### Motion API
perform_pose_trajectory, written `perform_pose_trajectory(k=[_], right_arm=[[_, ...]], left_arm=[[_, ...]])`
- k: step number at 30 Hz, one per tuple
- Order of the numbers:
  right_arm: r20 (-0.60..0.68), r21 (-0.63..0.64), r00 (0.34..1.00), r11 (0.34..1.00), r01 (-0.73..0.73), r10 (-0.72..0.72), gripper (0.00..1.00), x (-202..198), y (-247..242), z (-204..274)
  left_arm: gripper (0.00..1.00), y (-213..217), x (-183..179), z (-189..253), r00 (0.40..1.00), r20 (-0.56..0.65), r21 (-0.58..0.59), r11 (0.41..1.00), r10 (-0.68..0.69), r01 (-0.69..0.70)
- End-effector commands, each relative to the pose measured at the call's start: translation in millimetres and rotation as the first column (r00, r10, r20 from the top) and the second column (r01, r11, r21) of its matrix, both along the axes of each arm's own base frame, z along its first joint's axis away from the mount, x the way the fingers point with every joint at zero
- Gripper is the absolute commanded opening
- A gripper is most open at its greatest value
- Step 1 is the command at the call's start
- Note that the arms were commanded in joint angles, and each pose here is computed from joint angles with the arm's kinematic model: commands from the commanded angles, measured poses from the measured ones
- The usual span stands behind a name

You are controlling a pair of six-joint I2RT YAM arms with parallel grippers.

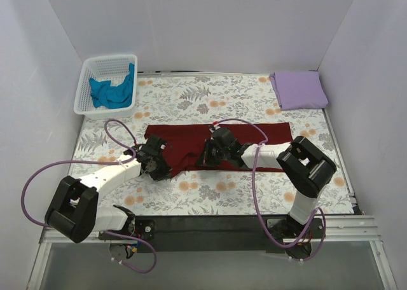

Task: Fold and stack the t-shirts
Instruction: Fold the tshirt

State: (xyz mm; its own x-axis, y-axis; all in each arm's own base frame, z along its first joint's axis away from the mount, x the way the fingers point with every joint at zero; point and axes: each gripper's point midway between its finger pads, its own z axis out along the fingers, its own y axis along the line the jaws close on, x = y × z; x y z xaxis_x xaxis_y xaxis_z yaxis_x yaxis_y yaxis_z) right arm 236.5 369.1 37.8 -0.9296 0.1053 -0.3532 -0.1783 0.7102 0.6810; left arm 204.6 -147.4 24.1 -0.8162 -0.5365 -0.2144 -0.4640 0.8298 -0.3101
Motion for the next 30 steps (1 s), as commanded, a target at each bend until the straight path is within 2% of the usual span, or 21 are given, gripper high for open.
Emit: perform_pose_trajectory(k=[1, 6, 16, 24, 30], right_arm=[[0.098, 0.071, 0.994, 0.996, -0.061, 0.053, 0.01, 5, 3, 37], [0.137, 0.059, 0.986, 0.993, -0.103, 0.094, 0.01, 7, -9, 45], [0.081, 0.026, 0.972, 0.974, -0.224, 0.221, 0.01, -10, -24, 30], [0.092, 0.016, 0.967, 0.971, -0.24, 0.238, 0.01, -3, -27, 37], [0.068, 0.041, 0.972, 0.973, -0.228, 0.225, 0.01, 12, -28, 41]], left_arm=[[0.0, 6, 9, 19, 0.999, 0.054, 0.038, 0.999, 0.001, -0.003], [0.0, 8, 10, 20, 0.999, 0.05, 0.059, 0.998, -0.003, 0.0], [0.0, 12, 8, 21, 0.999, 0.029, 0.09, 0.996, -0.023, 0.021], [0.0, 11, 10, 26, 0.998, 0.024, 0.101, 0.994, -0.05, 0.048], [0.0, 5, 27, 34, 0.996, 0.022, 0.128, 0.989, -0.081, 0.078]])
